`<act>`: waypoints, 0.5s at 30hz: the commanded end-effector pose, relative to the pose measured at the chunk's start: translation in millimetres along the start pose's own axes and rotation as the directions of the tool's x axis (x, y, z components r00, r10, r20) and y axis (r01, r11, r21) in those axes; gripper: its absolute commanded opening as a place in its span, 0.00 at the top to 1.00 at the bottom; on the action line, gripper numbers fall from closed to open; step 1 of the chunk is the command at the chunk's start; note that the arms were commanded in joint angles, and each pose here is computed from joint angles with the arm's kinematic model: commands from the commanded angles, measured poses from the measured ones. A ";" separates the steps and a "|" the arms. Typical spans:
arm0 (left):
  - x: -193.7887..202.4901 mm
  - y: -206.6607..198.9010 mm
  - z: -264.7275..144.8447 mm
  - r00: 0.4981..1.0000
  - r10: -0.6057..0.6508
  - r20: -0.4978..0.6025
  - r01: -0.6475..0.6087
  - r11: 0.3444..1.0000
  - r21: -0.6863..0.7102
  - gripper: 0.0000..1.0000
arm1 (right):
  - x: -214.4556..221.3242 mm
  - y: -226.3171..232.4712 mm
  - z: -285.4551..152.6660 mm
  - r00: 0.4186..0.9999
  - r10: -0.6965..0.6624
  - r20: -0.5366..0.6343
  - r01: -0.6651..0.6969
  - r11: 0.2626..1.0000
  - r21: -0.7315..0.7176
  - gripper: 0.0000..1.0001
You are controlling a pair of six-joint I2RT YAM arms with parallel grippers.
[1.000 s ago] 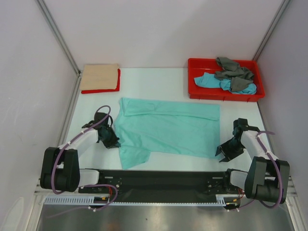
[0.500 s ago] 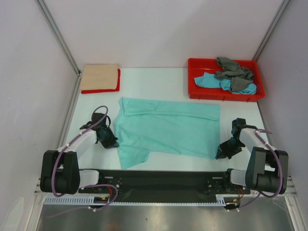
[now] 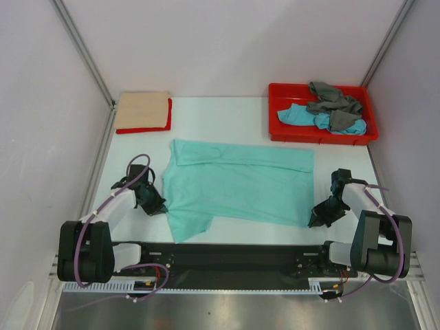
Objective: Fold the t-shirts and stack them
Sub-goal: Fold the tshirt
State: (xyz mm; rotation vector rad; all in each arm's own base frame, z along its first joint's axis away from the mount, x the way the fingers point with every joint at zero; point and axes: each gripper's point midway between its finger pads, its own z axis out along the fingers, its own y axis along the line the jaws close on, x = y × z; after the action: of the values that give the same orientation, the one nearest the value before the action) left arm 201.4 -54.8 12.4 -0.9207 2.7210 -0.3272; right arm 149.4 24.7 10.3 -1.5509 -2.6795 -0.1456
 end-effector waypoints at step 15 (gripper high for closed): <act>-12.7 -4.5 -19.6 0.998 0.037 0.043 -0.037 0.999 -0.005 1.00 | -27.2 -3.6 -9.7 0.983 -0.144 0.110 0.139 0.989 0.051 1.00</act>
State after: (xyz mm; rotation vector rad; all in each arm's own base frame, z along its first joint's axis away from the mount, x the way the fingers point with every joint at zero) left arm 193.8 -55.8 18.8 -0.9025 2.7440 -0.3318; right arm 152.9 10.1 13.4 -1.4199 -2.8120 -0.0733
